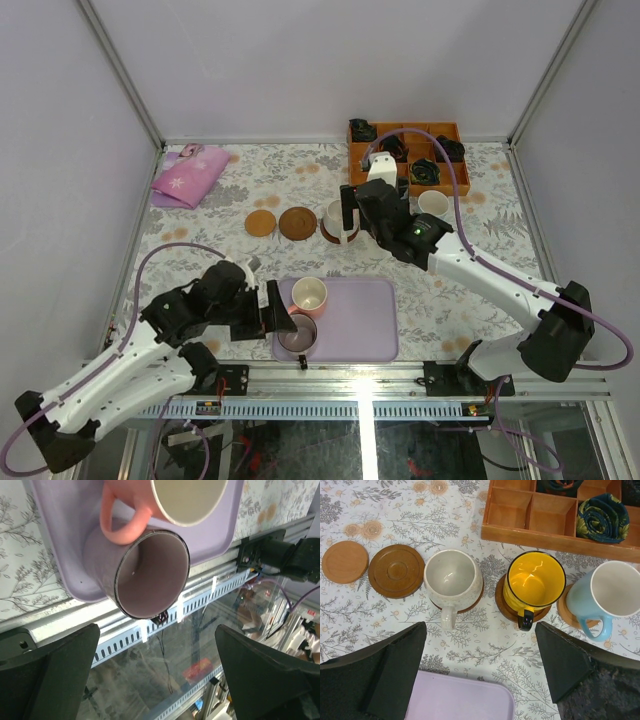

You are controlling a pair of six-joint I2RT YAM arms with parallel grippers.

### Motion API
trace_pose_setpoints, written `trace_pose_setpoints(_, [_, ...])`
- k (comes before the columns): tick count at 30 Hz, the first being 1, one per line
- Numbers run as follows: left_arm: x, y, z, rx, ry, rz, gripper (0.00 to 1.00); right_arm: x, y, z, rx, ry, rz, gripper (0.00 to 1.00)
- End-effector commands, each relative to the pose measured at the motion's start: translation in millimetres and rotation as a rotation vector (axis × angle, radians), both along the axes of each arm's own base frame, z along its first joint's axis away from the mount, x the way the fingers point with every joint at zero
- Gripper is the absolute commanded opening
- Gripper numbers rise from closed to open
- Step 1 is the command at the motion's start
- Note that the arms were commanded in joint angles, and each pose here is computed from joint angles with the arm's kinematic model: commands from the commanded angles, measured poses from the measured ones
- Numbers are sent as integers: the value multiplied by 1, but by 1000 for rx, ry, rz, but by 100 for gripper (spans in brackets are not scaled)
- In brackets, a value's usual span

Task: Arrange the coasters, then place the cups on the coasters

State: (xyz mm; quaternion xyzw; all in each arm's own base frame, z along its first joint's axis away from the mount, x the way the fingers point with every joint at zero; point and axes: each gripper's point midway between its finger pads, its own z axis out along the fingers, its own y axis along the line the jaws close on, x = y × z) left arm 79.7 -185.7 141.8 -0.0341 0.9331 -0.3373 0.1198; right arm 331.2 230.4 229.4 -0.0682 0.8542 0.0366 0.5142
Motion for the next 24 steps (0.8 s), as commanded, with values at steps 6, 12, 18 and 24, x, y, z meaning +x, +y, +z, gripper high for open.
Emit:
trace_pose_setpoints(6, [-42, -24, -34, 171, 66, -117, 100, 1, 1, 27, 56, -102, 18, 99])
trace_pose_setpoints(12, [-36, -30, -51, 265, 21, -91, 100, -7, -7, 23, 85, -103, 11, 99])
trace_pose_setpoints(18, [-17, -40, -59, 230, -116, -37, 99, -10, -11, 21, 75, -98, 9, 99])
trace_pose_setpoints(24, [-14, -40, -74, 242, -157, -9, 94, -11, -15, 25, 52, -105, 9, 99])
